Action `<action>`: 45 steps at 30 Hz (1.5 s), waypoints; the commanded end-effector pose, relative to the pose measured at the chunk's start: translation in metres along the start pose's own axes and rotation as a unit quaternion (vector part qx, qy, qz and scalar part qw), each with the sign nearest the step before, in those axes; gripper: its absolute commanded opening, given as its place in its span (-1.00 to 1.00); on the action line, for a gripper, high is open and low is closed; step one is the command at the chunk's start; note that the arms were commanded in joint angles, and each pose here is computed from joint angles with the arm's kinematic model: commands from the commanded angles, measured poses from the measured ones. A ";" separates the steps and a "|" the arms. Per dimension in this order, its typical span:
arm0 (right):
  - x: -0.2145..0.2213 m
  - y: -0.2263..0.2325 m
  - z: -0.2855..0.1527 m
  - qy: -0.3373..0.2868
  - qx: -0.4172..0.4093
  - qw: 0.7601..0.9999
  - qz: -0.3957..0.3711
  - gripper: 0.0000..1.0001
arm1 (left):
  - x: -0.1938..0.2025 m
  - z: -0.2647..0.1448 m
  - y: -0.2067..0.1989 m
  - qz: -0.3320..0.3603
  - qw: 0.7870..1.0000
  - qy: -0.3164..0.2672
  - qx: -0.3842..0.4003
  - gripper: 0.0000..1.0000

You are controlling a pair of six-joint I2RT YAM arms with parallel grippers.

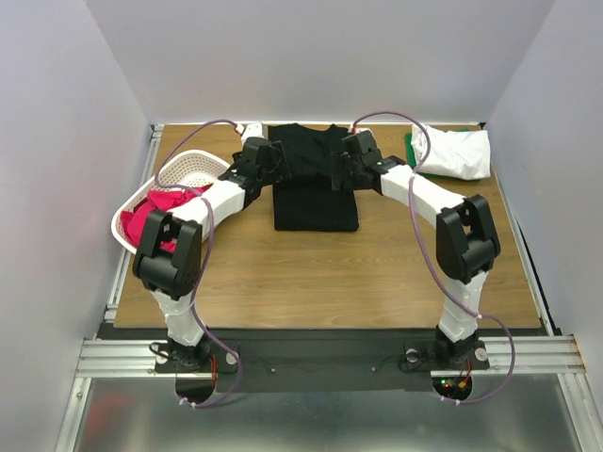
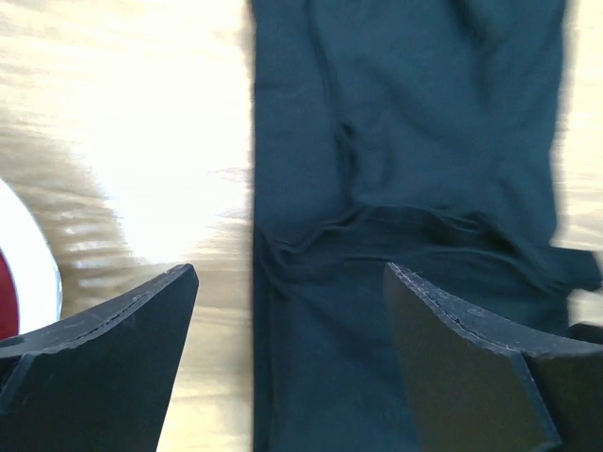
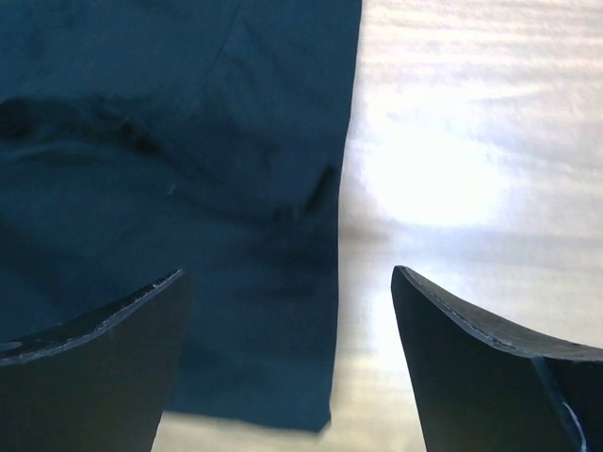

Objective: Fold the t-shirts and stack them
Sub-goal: Fold the tshirt

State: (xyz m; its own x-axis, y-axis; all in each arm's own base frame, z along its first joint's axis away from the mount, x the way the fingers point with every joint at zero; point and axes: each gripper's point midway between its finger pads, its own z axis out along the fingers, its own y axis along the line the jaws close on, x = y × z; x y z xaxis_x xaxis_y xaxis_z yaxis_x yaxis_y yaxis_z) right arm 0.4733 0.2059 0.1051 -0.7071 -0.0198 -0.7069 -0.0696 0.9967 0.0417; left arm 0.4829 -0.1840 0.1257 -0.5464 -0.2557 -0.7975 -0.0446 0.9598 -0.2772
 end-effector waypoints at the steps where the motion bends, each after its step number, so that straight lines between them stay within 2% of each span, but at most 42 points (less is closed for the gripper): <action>1: -0.015 0.007 -0.033 -0.025 -0.042 0.998 0.030 0.85 | -0.012 -0.034 -0.024 -0.023 0.998 -0.028 0.050 0.83; 8: 0.017 0.007 -0.033 0.009 -0.057 0.997 0.048 0.84 | 0.045 -0.033 -0.034 -0.014 0.996 0.038 0.083 0.83; 14: 0.044 0.006 -0.026 0.033 -0.058 0.996 0.052 0.84 | 0.075 -0.028 -0.035 -0.010 0.994 0.065 0.085 0.83; 26: 0.086 -0.001 -0.014 0.073 -0.051 0.994 0.054 0.83 | 0.144 -0.035 0.006 0.023 0.991 0.131 0.012 0.83; 33: 0.096 -0.004 -0.012 0.082 -0.046 0.994 0.054 0.82 | 0.155 -0.042 0.020 0.034 0.990 0.139 -0.018 0.81; 45: 0.111 0.000 -0.015 0.100 -0.062 0.991 0.062 0.82 | 0.171 -0.062 0.040 0.020 0.988 0.148 -0.036 0.65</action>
State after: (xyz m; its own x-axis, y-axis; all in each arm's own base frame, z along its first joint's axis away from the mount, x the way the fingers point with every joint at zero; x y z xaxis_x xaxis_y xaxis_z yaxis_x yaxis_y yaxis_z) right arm 0.3847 0.1975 0.0338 -0.8443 0.0493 -0.5337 -0.0489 0.9845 0.1684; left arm 0.3676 -0.2033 0.0354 -0.7041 -0.2042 -0.6801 -0.0197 0.9630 -0.2688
